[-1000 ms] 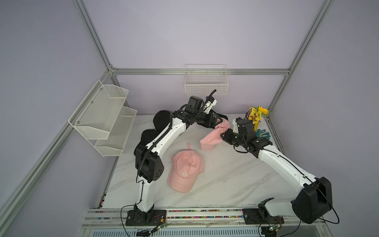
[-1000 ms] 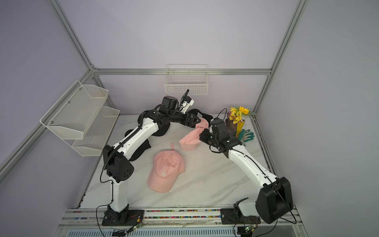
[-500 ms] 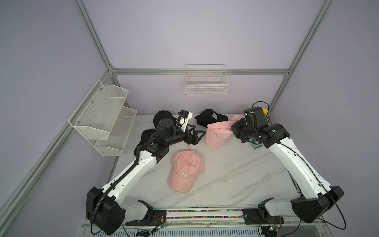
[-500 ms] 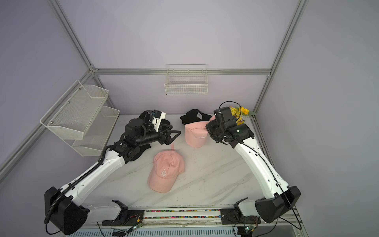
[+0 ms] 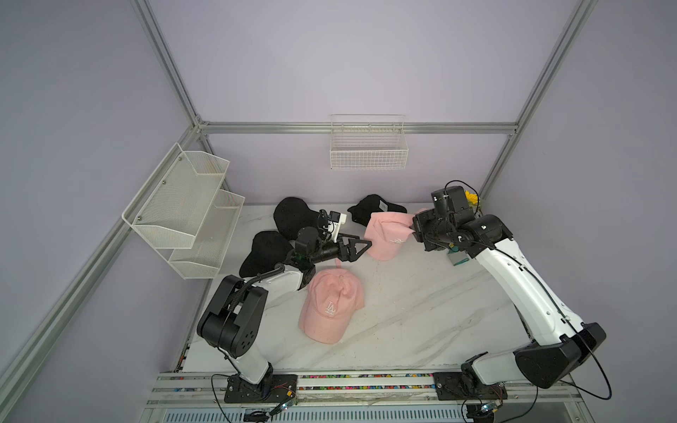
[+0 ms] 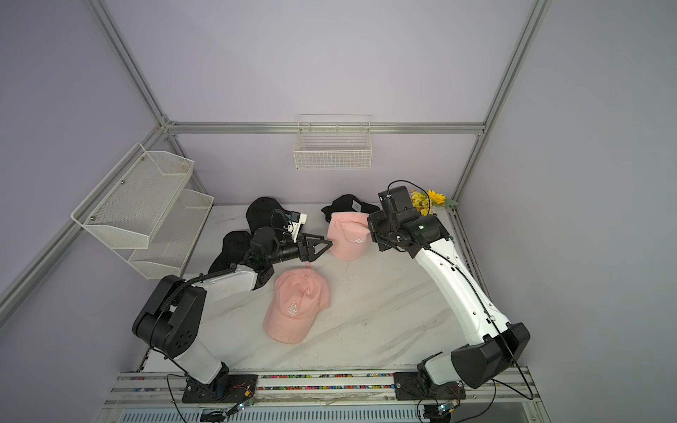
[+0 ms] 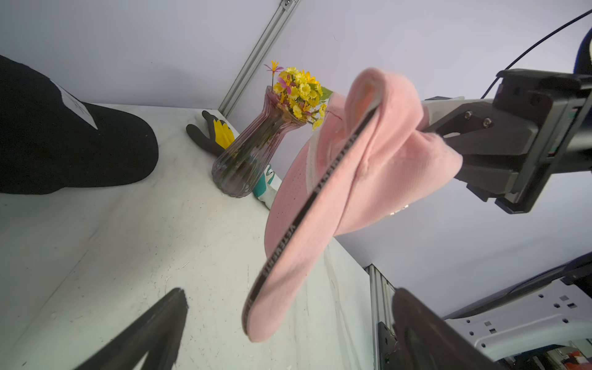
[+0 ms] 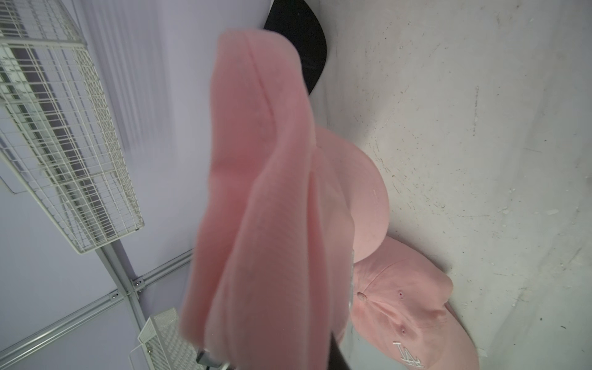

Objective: Stack the baseball caps by color
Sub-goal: Pick up the baseball cap from the center of the board.

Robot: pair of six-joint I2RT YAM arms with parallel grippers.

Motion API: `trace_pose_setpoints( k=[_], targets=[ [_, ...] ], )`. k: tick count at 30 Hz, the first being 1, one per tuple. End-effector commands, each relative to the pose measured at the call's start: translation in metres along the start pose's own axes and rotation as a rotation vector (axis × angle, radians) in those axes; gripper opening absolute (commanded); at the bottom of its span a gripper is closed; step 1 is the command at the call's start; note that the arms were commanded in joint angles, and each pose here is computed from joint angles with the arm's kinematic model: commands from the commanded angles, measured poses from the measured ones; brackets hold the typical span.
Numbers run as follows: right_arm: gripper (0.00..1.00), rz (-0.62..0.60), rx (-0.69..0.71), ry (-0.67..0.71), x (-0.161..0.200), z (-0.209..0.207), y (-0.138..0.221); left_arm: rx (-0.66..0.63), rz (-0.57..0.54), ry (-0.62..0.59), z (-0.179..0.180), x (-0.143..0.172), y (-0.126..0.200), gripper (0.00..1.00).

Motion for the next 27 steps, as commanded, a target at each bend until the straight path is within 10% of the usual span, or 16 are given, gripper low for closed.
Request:
trace_pose_setpoints(
  k=[1,15,25,27],
  targets=[
    [0.00,-0.027,-0.103,-0.102,-0.005,0.027,0.013,0.124,-0.111,-0.088,-0.034,-0.015,0.003,1.00],
    [0.00,-0.027,-0.166,-0.239,-0.007,0.050,0.024,0.284,-0.380,-0.101,-0.045,-0.024,-0.035,0.93],
    [0.00,-0.056,-0.171,-0.244,-0.013,0.048,0.025,0.330,-0.423,-0.041,-0.051,-0.041,-0.051,0.36],
    [0.21,-0.068,-0.169,-0.213,-0.016,0.048,0.022,0.344,-0.422,-0.040,-0.059,-0.043,-0.045,0.24]
  ],
)
Point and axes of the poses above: each gripper's point midway between its finger pads, its own y axis back along the fingers, its own z axis along the line the jaws close on, x = y × z, the point moved 4 cm from there along y, back along the fingers, and after that the axes turned 3 degrees about y, right-handed, at the moved point
